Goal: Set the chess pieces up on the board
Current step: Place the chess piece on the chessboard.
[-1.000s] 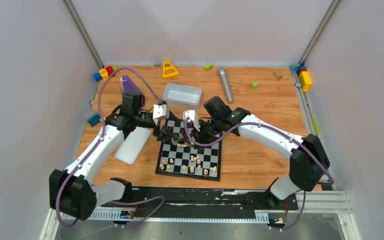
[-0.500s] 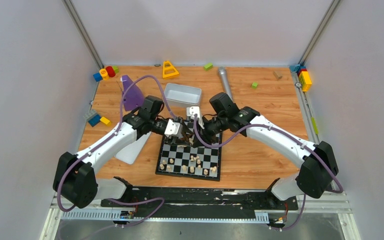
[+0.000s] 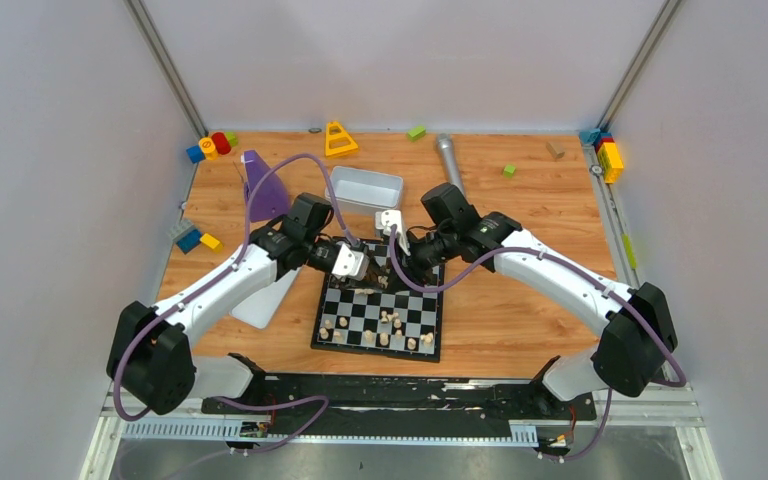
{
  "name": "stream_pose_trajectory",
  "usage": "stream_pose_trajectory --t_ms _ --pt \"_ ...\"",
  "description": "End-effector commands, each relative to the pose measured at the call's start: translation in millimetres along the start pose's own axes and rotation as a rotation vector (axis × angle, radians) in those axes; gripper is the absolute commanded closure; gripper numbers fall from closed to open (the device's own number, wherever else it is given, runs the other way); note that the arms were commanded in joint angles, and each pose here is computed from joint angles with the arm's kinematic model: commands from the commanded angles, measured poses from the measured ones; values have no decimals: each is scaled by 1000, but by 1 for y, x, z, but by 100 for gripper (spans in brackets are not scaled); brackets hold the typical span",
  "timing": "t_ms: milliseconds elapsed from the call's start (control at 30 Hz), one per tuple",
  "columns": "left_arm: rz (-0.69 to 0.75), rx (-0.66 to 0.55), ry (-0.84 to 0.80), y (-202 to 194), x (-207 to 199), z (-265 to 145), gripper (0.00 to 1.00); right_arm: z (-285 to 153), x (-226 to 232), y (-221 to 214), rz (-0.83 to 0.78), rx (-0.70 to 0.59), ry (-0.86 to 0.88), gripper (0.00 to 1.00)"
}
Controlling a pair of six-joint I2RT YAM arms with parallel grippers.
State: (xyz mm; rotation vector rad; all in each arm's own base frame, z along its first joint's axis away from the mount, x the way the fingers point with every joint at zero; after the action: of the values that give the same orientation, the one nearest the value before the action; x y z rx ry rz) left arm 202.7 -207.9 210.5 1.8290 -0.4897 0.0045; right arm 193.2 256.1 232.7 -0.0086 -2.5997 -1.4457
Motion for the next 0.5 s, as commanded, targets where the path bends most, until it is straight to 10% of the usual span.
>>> stream_pose_trajectory --t_ms 0,467 --pt "55 -14 -5 14 7 0 61 -6 -1 18 -48 -61 -1 100" --pt "44 15 -32 17 4 3 90 -2 -7 12 -27 -35 -25 95"
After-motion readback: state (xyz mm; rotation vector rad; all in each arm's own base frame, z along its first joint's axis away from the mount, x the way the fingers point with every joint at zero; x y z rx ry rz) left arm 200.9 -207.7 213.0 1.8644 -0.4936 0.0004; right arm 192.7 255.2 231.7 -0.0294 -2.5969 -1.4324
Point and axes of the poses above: each gripper's point midway between its finger pads, its own z axis out along the fingers, its own x axis along the line the jaws close on, y = z × x, the point moved 8 cm from there along -z, back along the fingers, and after that the axes turned 2 degrees about -z, right-handed, at the moved point
